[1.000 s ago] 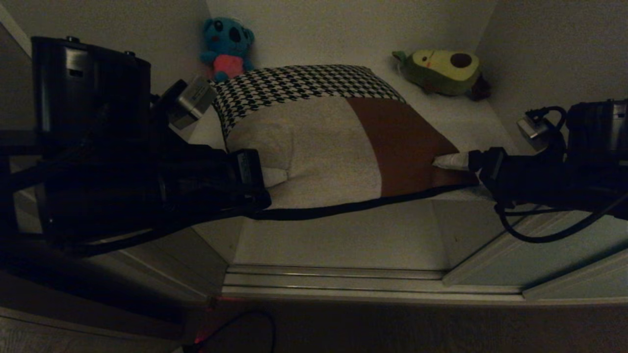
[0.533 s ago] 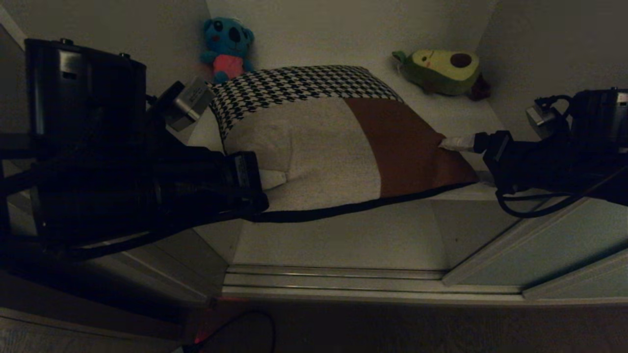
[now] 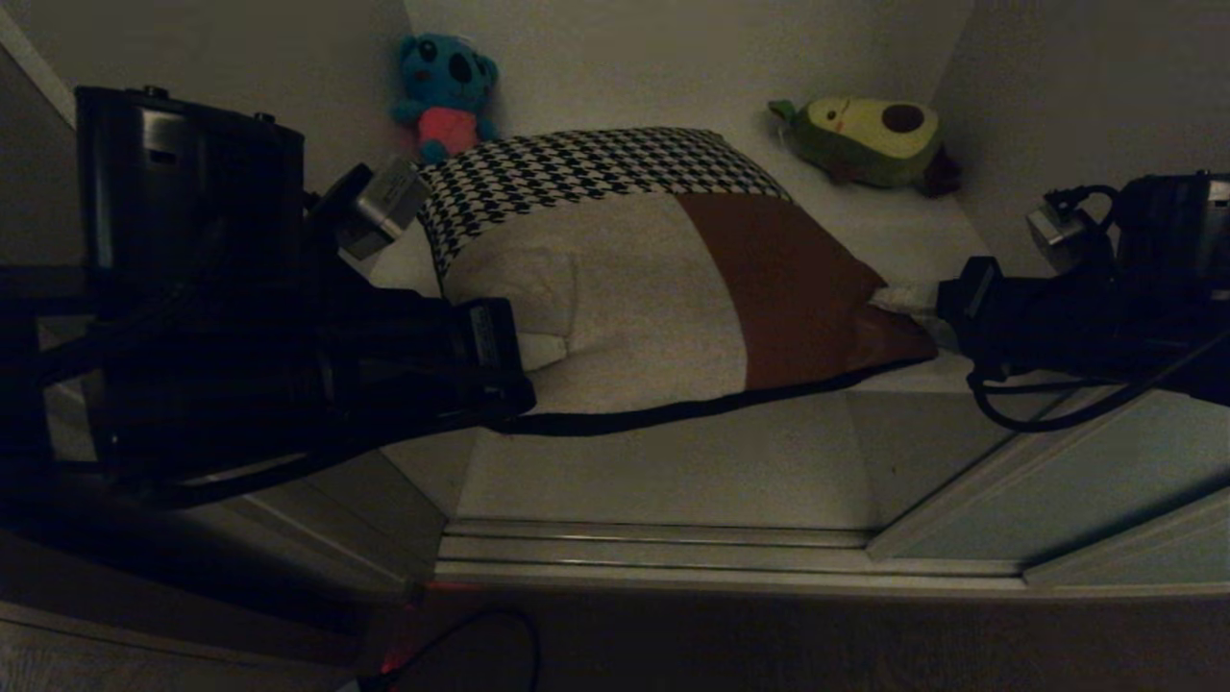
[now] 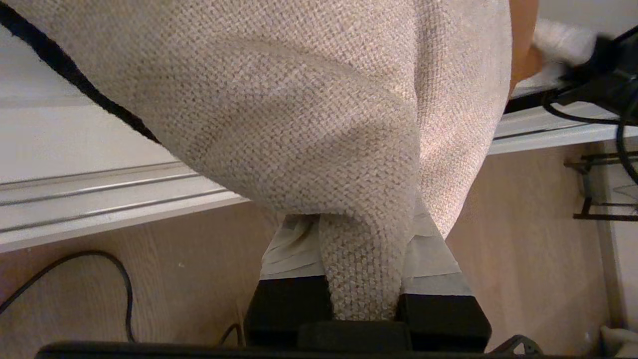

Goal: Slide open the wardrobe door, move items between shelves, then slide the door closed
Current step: Place the pillow on the lower shelf

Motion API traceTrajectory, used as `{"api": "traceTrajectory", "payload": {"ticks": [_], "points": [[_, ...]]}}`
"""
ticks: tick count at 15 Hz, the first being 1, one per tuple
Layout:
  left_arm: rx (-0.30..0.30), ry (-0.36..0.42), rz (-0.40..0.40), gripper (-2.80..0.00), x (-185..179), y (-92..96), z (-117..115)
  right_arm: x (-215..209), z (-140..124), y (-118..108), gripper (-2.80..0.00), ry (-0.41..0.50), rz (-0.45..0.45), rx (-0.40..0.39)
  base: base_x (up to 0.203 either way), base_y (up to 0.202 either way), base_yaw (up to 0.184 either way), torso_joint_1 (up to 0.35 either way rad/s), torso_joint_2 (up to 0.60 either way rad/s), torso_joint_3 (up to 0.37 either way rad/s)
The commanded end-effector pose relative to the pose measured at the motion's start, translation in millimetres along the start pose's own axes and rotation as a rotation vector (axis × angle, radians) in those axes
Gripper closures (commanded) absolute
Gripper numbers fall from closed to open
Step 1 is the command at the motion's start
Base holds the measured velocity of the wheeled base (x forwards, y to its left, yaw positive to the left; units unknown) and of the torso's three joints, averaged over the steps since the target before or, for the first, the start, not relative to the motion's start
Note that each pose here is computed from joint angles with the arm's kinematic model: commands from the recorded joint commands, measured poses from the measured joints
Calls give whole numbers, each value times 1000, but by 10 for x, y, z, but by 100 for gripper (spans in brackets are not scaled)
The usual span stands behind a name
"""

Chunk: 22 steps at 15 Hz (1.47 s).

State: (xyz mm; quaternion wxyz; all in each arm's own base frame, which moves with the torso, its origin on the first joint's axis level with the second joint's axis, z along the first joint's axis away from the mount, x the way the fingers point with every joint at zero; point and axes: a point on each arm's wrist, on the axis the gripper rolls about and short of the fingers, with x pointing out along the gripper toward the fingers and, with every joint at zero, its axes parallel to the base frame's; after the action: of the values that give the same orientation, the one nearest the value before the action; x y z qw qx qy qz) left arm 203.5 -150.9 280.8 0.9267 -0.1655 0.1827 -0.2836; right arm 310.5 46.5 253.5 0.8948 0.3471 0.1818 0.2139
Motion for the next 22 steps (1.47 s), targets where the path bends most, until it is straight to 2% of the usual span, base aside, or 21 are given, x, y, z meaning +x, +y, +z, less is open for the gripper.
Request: {"api": "traceTrajectory", "payload": {"ticks": [1,16,22], "points": [[-3,7,3,0,42,5,-8,-25,-1,25,0,-1,9,1,0,0,0,0,0,0],[10,1,9,0,100,-7,23,-292,-84,161,0,1,50,-21,0,0,0,0,0,0],[22,-1,24,0,147,-15,51,-552,-112,294,0,-7,106,-45,0,0,0,0,0,0]]}}
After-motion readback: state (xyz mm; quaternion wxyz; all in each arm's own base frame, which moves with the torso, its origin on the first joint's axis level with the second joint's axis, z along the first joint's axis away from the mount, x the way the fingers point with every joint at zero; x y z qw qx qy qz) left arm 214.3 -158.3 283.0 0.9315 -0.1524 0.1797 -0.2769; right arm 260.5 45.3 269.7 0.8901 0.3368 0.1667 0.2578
